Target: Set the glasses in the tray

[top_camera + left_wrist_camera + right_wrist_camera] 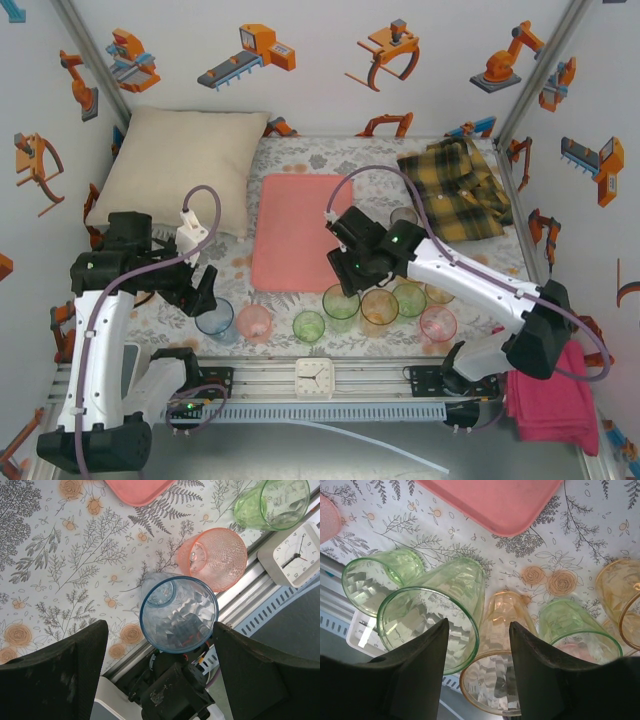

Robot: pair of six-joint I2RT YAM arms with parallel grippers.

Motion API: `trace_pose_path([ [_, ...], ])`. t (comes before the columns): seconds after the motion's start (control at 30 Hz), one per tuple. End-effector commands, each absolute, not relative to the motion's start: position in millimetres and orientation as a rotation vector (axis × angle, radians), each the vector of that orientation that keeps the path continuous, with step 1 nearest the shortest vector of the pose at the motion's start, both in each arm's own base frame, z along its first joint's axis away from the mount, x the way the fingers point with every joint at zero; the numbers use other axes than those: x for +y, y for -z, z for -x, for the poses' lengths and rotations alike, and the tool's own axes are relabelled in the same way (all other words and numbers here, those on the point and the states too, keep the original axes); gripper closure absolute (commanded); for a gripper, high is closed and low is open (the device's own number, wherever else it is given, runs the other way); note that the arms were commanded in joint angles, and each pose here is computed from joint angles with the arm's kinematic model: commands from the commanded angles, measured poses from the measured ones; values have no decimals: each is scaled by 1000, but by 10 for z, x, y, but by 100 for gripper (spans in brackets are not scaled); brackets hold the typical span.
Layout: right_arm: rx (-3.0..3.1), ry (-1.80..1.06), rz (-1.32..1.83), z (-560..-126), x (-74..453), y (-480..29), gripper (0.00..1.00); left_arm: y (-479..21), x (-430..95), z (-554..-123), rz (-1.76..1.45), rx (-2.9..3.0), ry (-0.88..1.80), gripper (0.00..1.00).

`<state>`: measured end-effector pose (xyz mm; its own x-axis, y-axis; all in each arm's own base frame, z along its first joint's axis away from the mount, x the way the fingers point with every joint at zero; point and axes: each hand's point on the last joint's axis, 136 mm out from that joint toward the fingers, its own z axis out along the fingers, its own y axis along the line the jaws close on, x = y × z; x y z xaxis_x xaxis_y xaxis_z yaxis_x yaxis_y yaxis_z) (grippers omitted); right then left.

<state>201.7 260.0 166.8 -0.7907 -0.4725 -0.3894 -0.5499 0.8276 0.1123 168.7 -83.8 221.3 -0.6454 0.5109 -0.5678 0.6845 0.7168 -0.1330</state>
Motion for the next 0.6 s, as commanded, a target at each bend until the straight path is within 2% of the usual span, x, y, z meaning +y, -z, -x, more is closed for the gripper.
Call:
trace_pose_path([
  [0.0,2652,-310,817,-2012,2652,-1625,51,-2172,-858,-1621,-923,2437,489,22],
  [0.57,2675,-240,864,-2037,2679,-1441,59,-2163,-849,-1616,-917,2440,482,22],
])
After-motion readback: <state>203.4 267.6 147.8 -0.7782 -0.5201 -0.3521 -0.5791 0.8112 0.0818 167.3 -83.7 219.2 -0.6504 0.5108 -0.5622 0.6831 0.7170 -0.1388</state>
